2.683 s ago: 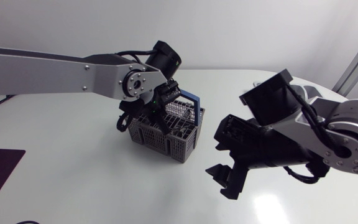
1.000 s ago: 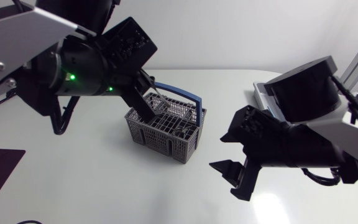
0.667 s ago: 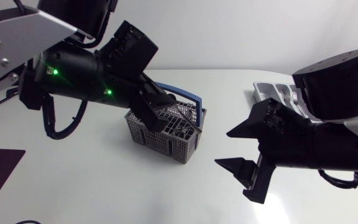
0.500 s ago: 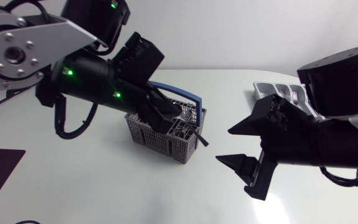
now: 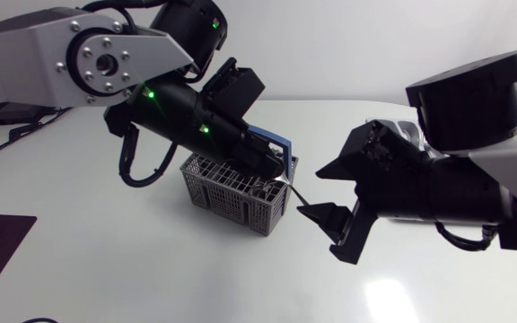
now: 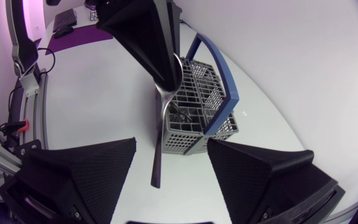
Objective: Unload the cutlery basket into the drawer organizer.
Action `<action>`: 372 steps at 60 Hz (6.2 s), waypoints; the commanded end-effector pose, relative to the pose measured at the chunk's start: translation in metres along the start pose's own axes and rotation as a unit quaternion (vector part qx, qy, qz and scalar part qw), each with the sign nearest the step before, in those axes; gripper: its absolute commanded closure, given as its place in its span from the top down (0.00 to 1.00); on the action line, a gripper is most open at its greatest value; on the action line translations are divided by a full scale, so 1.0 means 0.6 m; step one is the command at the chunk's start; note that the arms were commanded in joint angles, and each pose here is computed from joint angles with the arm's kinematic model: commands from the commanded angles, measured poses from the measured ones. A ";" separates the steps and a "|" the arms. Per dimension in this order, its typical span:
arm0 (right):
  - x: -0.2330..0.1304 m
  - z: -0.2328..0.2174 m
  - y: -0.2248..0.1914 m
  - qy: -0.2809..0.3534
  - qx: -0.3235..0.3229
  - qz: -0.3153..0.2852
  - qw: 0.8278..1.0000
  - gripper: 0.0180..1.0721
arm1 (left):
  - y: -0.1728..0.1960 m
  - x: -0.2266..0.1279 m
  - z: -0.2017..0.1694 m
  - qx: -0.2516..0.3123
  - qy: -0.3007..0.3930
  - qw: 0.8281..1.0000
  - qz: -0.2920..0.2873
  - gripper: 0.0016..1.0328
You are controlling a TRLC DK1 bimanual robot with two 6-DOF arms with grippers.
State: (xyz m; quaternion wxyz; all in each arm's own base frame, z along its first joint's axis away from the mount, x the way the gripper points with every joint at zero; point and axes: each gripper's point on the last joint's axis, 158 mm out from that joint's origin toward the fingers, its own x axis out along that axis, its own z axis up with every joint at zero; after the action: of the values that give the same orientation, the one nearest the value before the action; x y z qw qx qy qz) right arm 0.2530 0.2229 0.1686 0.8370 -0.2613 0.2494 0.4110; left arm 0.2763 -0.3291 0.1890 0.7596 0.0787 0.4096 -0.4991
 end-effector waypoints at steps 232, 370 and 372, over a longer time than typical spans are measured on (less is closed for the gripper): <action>-0.099 -0.529 -0.389 0.175 0.017 -0.022 0.984 0.05 | 0.137 -0.032 -0.007 0.213 -0.054 0.942 0.253 0.49; -0.031 -0.399 -0.250 0.141 -0.021 -0.030 0.989 0.75 | 0.145 0.083 -0.062 0.298 0.007 0.900 0.318 0.32; -0.027 -0.388 -0.240 0.137 -0.022 -0.027 0.990 0.77 | 0.145 0.082 -0.058 0.298 0.005 0.900 0.318 0.29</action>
State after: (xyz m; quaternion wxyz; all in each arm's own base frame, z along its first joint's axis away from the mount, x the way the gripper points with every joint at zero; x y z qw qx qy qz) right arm 0.3248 -0.0289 0.0418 0.7948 -0.3598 0.3437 0.3474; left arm 0.3282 -0.2959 0.0986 0.8084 0.4356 0.2072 -0.3373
